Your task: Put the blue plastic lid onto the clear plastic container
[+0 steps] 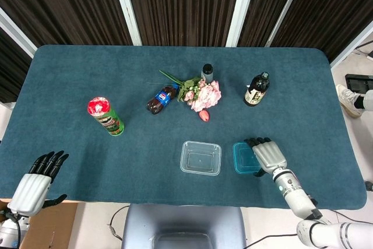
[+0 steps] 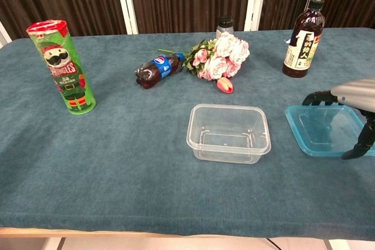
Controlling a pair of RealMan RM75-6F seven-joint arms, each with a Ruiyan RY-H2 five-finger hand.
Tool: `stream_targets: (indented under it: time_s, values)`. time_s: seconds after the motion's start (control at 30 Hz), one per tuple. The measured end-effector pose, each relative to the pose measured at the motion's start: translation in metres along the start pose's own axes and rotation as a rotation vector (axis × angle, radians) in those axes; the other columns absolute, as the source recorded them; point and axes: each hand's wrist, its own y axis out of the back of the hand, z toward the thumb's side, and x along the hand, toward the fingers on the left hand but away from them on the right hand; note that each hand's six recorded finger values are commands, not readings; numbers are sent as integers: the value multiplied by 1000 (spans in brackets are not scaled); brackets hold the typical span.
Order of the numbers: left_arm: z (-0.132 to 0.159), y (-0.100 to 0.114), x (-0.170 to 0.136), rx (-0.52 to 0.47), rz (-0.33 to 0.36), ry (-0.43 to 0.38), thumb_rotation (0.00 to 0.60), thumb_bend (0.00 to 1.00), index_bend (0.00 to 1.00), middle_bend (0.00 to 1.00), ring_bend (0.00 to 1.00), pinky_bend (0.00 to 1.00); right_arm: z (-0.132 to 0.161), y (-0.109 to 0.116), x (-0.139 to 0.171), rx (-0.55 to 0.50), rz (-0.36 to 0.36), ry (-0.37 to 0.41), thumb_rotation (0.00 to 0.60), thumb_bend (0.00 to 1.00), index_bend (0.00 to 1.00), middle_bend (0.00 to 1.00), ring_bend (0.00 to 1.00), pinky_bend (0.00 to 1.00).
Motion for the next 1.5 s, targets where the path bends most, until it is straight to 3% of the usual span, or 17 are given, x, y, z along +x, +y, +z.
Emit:
stream_targets:
  time_s: [0.37,0.53,0.7,0.97,1.2,1.5]
  values:
    - [0,1,-1,-2,2,-3,600,454,0,52,29,110,17,51,25,-138,-129,41,600,250,899,554,500,515]
    - [-1,2,-2,-3,7,-2,600,454,0,52,30,110,39,73,37,-196,-128,59,600,256,899,554,500,515]
    - [-2,4,-4,-9,14,-2,600,454,0,52,30,110,60,85,41,-239,-81,43,600,267,900,555,498,516]
    - [-5,7,-2,-27,13,-4,600,454,0,52,30,110,108,91,35,-307,9,18,600,298,899,555,481,493]
    - [-3,5,-3,-30,-4,-26,600,454,0,52,30,110,152,85,28,-317,9,-5,600,301,899,555,480,482]
    - [-4,6,-3,-32,2,-21,600,454,0,52,29,110,166,74,10,-276,4,-60,600,309,899,555,479,467]
